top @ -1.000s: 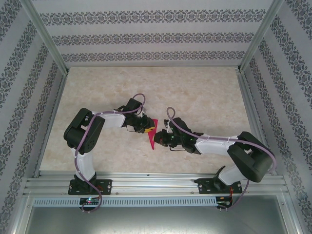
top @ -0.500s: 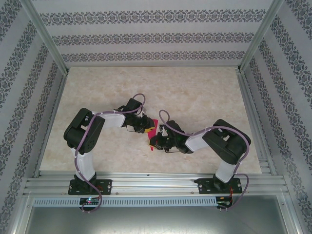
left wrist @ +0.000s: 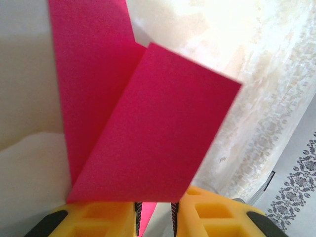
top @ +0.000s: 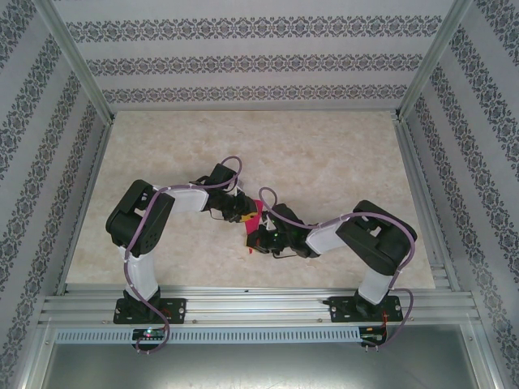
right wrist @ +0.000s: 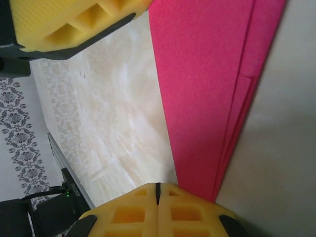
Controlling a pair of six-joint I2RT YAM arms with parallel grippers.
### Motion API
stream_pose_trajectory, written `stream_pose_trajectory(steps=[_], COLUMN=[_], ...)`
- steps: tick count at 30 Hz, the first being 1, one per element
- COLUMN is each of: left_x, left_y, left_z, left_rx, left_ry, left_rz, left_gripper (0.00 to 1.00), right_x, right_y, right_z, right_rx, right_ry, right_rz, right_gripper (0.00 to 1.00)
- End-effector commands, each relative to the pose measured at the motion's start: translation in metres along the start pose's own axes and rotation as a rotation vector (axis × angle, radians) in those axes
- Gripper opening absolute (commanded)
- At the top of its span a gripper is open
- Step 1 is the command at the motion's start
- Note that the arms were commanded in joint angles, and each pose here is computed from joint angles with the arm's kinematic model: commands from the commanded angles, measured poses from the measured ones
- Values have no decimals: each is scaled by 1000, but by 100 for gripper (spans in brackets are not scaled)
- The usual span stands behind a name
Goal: Fold a paper plane with a square sheet of paper (pick it up from the middle)
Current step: Fold the wing for the fifth time at the center of the table.
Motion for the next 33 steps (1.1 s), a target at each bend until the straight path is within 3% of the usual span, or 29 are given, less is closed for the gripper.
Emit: stream_pose_trajectory(steps=[1,13,22,30,33], left_x=[24,24,22,25,24], left_y=[8,8,4,4,10], left_z=[6,7,8,21,31], left_rx=[15,20,-16,-94,-121], left_ry=[-41,-45,-96,-210,-252], left_rz=[-112,-121,-98,-88,-95], left_gripper=[26,26,26,26,26], right_x=[-46,-48,-1,32,37], right_y=[-1,-16,-66,-58,-53], right_z=[39,54,12,-16,-19], right_rx=[148,181,-70,-193,-182], right_ry=[34,-17,-63,15,24], right_rz=[193,223,57,-55,-67], right_gripper=[1,2,3,4,4])
Point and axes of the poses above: each hand's point on the last joint's axis, 136 mm out from that joint toward the fingers, its own y axis out along the fingers, its own x axis along the line the jaws close on, z = x × y, the point moved 5 cm from there along -y, back along the fingers, and after that the axes turned 10 degrees about y, right-handed, at the moved point
